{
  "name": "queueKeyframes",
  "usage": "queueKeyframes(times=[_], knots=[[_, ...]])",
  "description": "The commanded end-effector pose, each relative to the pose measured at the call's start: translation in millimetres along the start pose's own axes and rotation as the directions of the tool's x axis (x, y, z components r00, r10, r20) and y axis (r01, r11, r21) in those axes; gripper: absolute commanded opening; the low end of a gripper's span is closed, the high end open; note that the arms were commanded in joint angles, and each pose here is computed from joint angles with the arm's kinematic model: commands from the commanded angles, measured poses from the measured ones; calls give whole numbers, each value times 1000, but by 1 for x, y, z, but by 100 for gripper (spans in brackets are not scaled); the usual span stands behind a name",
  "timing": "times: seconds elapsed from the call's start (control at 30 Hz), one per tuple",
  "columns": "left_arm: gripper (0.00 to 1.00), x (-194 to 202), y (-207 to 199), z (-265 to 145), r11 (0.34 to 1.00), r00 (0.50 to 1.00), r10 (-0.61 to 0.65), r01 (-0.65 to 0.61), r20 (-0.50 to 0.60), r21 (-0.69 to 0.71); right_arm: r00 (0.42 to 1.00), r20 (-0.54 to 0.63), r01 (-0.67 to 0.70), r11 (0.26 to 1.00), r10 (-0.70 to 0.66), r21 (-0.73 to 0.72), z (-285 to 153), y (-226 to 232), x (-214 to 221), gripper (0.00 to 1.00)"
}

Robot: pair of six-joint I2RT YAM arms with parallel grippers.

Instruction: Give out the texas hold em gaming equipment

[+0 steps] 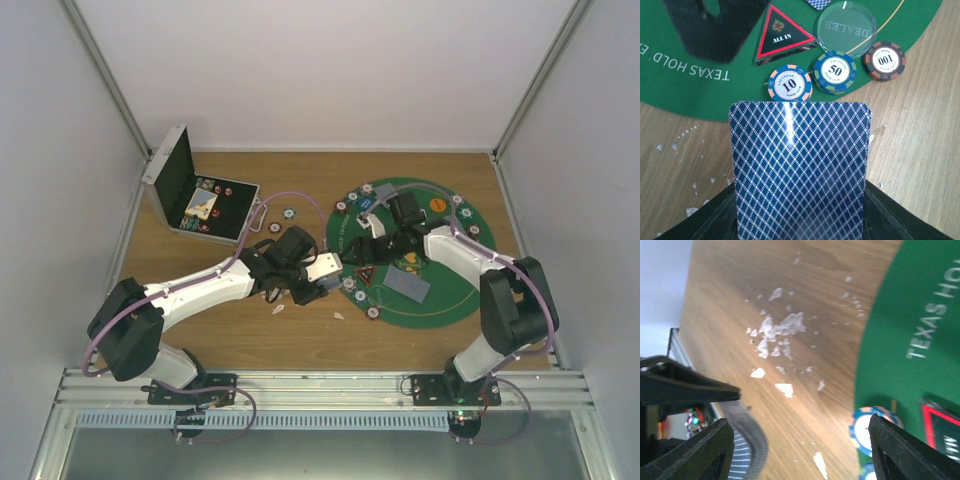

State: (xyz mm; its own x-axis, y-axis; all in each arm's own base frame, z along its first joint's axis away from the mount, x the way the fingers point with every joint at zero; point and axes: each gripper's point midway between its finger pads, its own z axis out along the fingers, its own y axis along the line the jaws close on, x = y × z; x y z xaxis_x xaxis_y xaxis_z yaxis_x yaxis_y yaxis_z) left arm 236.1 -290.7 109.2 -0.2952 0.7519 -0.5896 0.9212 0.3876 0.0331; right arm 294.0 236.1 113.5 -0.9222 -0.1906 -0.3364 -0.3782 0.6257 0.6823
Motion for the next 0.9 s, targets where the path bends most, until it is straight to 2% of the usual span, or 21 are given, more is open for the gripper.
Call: queueKeyframes(times=[0.0, 0.37, 0.87], knots=[[56, -13, 4, -5, 1000, 998, 5, -4, 59, -16, 999, -16, 50, 993, -52, -106, 10, 23, 3, 74], [56, -14, 4, -5, 1000, 998, 4, -3, 59, -15, 992, -114, 44, 990, -60, -133, 24, 26, 31, 74], [56, -15, 3, -6, 1000, 998, 4, -3, 64, -12, 981, -185, 49, 996, -63, -79, 38, 17, 49, 65]])
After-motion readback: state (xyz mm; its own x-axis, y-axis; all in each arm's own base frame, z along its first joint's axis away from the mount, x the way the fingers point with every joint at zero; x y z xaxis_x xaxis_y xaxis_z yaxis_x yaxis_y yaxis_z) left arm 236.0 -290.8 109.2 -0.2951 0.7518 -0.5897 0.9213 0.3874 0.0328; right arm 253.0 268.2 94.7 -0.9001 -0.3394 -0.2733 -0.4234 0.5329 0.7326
